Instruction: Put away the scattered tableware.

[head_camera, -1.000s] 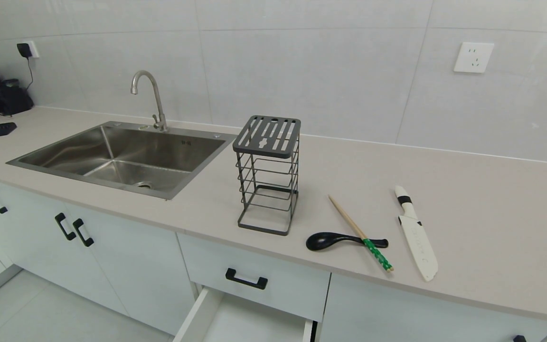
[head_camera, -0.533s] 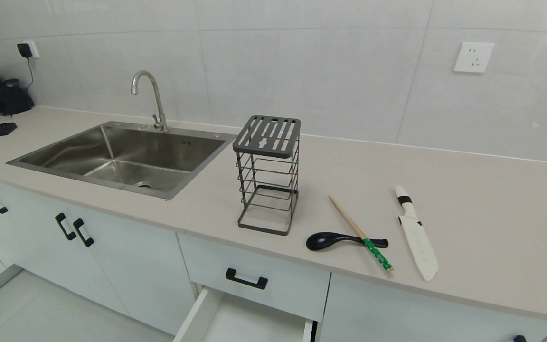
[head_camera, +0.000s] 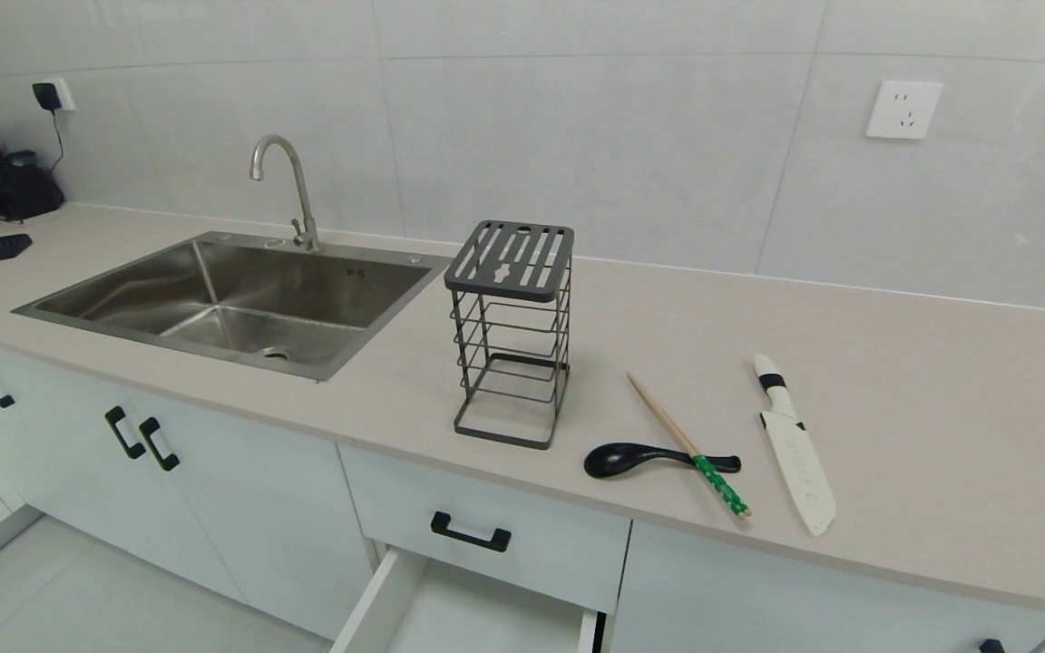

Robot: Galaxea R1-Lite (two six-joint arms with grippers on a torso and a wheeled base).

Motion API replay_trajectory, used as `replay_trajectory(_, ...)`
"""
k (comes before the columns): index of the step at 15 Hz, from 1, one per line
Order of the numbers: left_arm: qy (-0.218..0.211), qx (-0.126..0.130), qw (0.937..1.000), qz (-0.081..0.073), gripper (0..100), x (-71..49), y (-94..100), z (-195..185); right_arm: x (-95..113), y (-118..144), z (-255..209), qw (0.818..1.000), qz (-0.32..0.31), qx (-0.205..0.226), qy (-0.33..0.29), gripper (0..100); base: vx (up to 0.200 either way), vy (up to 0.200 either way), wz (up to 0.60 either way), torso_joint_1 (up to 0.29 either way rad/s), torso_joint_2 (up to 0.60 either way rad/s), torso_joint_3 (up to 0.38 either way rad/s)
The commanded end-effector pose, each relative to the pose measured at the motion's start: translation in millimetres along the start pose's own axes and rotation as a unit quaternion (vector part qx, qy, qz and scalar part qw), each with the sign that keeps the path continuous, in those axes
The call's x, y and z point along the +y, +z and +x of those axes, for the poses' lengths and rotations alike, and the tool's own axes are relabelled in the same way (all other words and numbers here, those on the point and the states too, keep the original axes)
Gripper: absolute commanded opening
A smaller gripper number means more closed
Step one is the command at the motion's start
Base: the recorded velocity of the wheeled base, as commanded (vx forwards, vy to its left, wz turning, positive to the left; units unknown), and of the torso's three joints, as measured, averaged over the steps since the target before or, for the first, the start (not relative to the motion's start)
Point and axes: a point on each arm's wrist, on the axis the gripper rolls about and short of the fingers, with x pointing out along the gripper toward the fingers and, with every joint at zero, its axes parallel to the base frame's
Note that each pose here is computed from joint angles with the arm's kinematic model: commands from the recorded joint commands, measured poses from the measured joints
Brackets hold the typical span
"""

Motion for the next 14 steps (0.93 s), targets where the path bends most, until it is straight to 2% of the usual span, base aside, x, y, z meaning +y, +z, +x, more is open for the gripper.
replay_trajectory(1,0.000,0.001,1.0000,-0.007,100,0.0,0.0,0.1,-6.7,-6.8,90.2,0.983,0.015,0.147,0.113,100,0.000,0.000,0.00,0.000,0.00,0.000)
replay_trajectory(2,0.000,0.001,1.0000,-0.006,100,0.0,0.0,0.1,-7.1,-15.1,112.9,0.978,0.011,0.184,0.101,100,0.000,0.000,0.00,0.000,0.00,0.000)
replay_trajectory(4,0.000,0.001,1.0000,-0.002,100,0.0,0.0,0.1,-9.7,-18.5,133.1,0.978,0.006,0.193,0.080,100,0.000,0.000,0.00,0.000,0.00,0.000)
replay_trajectory(7,0.000,0.001,1.0000,-0.004,100,0.0,0.0,0.1,-13.2,-36.2,174.8,0.972,0.010,0.219,0.085,100,0.000,0.000,0.00,0.000,0.00,0.000)
replay_trajectory(8,0.000,0.001,1.0000,-0.004,100,0.0,0.0,0.1,-13.2,-36.9,175.8,0.972,0.010,0.220,0.085,100,0.000,0.000,0.00,0.000,0.00,0.000)
replay_trajectory(9,0.000,0.001,1.0000,-0.003,100,0.0,0.0,0.1,-11.1,-41.3,203.8,0.970,0.008,0.224,0.096,100,0.000,0.000,0.00,0.000,0.00,0.000)
replay_trajectory(12,0.001,0.002,1.0000,-0.001,100,0.1,-0.2,0.1,-17.0,-27.5,234.1,0.973,0.059,0.209,0.077,100,0.000,0.000,0.00,0.000,0.00,0.000)
replay_trajectory(13,0.005,0.002,1.0000,0.000,100,0.2,-0.2,0.1,-13.0,-25.4,248.0,0.970,0.098,0.216,0.054,100,0.000,0.000,0.00,0.000,0.00,0.000)
replay_trajectory(14,0.007,0.002,1.0000,0.000,100,0.3,-0.2,0.1,-11.6,-26.5,250.9,0.969,0.102,0.219,0.048,100,0.000,0.000,0.00,0.000,0.00,0.000)
